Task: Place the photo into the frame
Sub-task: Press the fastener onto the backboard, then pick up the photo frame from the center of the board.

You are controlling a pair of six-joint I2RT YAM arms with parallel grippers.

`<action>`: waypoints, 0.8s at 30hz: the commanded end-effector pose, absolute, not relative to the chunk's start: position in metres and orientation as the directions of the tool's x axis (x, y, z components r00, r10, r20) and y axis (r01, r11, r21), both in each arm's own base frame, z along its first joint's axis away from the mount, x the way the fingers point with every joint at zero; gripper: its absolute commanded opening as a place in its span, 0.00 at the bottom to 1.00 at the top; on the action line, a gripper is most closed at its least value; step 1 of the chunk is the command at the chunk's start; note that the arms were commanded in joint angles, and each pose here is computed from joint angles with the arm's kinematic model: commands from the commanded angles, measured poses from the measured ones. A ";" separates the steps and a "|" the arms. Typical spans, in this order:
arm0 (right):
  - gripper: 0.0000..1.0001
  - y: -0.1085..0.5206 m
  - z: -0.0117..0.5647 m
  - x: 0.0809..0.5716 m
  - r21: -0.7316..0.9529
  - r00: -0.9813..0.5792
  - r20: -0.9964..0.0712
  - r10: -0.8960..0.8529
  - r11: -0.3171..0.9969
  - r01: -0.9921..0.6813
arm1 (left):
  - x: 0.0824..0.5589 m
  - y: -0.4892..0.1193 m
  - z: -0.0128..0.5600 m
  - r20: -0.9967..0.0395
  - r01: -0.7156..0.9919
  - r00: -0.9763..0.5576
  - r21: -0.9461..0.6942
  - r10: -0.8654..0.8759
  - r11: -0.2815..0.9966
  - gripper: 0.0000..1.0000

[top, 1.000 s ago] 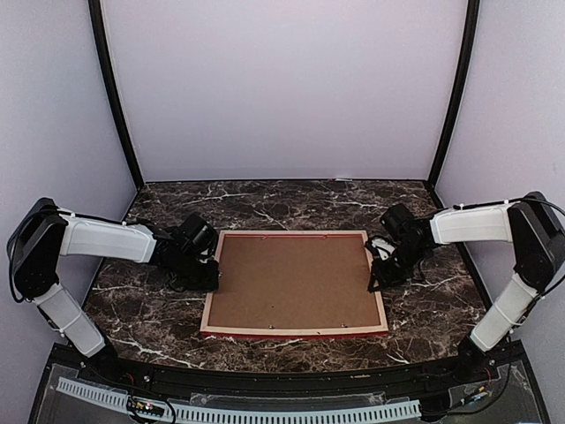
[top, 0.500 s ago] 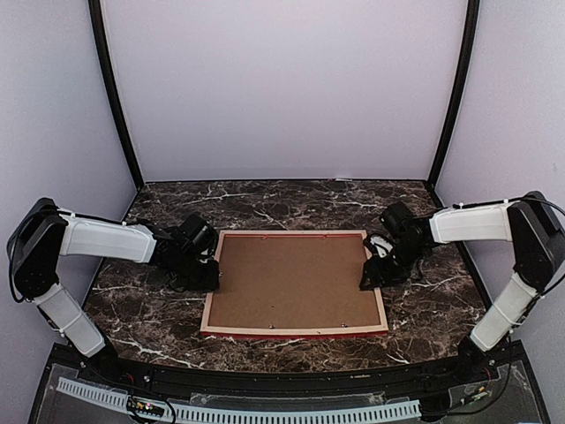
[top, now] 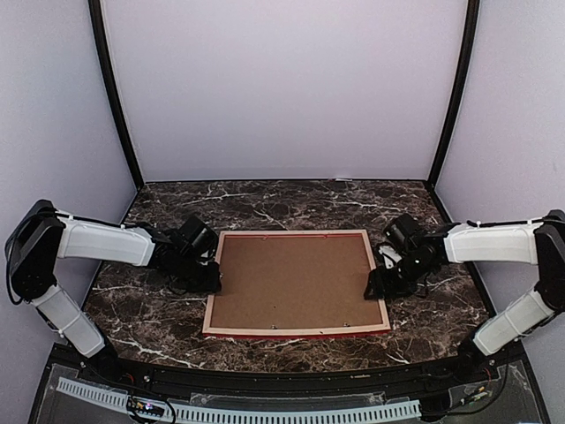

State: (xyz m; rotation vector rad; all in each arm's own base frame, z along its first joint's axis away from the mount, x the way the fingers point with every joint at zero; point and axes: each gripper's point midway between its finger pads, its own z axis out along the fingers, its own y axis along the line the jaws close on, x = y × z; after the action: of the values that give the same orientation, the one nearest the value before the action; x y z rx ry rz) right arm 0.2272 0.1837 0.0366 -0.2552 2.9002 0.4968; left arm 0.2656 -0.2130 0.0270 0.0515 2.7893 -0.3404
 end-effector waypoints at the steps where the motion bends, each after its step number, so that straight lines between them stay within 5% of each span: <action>1: 0.60 0.177 0.031 0.216 0.274 -0.974 -0.212 -0.081 0.952 -0.139 | 0.259 -0.219 0.037 -0.339 0.091 -0.941 -0.274 -0.008 0.958 0.30; 14: 0.40 0.164 0.023 0.201 0.248 -0.976 -0.214 -0.042 0.964 -0.095 | 0.268 -0.214 0.044 -0.391 0.101 -0.921 -0.243 -0.002 0.965 0.34; 24: 0.16 0.164 0.017 0.214 0.189 -0.975 -0.214 -0.065 0.976 -0.107 | 0.283 -0.218 0.088 -0.530 0.209 -0.846 -0.229 0.058 0.951 0.72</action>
State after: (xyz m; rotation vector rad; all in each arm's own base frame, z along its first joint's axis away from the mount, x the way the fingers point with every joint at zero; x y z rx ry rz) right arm 0.2053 0.1683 0.0233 -0.1166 2.9164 0.3877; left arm 0.2713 -0.2122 0.0514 0.1197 2.6901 -0.3483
